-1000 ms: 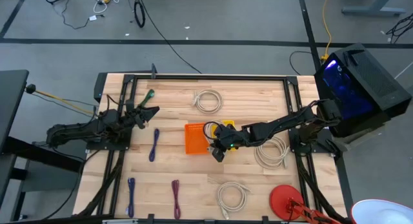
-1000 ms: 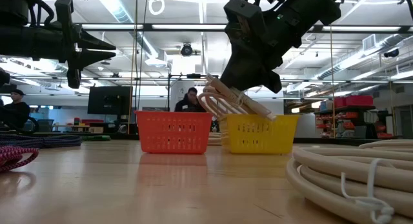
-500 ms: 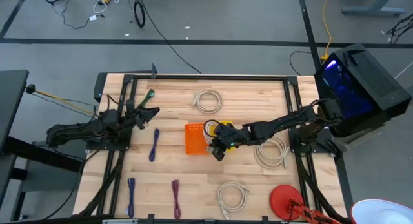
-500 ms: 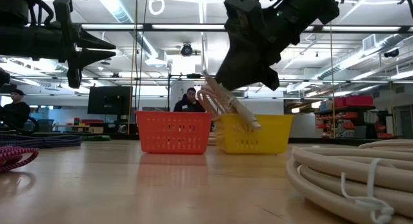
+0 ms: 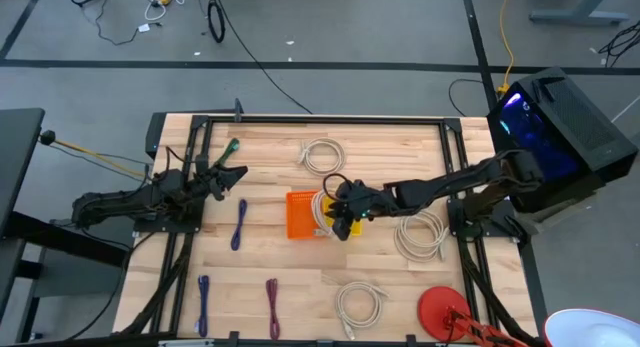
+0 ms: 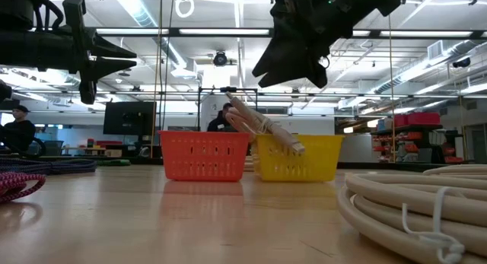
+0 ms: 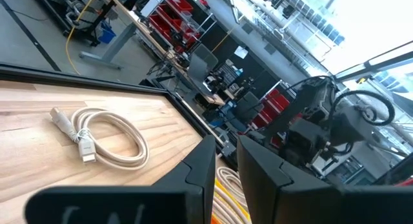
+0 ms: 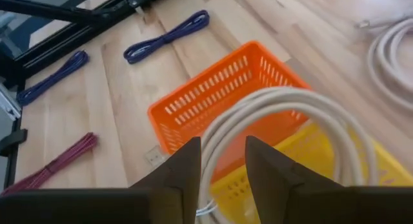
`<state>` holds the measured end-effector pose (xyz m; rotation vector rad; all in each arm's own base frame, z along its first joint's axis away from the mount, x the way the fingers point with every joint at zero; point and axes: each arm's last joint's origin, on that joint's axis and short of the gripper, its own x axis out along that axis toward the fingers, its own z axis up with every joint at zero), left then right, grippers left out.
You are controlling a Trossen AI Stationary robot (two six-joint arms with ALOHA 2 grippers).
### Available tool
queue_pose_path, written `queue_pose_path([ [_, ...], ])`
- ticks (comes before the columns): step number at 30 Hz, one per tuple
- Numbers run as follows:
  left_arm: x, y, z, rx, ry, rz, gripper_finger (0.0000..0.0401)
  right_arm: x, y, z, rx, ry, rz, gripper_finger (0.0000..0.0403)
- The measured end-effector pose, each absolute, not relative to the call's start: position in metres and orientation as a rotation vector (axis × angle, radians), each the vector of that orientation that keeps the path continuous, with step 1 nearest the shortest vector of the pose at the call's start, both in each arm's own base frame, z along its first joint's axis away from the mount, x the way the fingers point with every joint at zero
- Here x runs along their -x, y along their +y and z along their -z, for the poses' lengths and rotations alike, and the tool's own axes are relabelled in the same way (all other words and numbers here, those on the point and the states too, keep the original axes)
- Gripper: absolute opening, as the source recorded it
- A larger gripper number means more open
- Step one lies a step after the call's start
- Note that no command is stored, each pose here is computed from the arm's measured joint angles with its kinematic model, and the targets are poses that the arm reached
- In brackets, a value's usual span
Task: Pick & Place USB Port
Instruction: Put the brown HDMI cable into the yellow bin
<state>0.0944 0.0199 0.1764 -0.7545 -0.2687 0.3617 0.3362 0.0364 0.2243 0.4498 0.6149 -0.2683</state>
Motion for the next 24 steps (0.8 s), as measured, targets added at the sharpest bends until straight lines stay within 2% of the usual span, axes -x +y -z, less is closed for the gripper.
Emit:
queue_pose_path([
  [12, -0.094, 0.020, -0.176, 0.754, -0.269, -0.362, 0.0069, -0.334, -0.035, -0.222, -0.516, 0.623, 0.400, 0.0123],
  [16, -0.094, 0.020, -0.176, 0.754, -0.269, -0.362, 0.0069, -0.332, -0.067, -0.225, -0.615, 0.572, 0.422, 0.0123],
  [24, -0.094, 0.020, -0.176, 0.755, -0.270, -0.362, 0.0069, -0.338, -0.103, -0.224, -0.672, 0.449, 0.407, 0.0123],
])
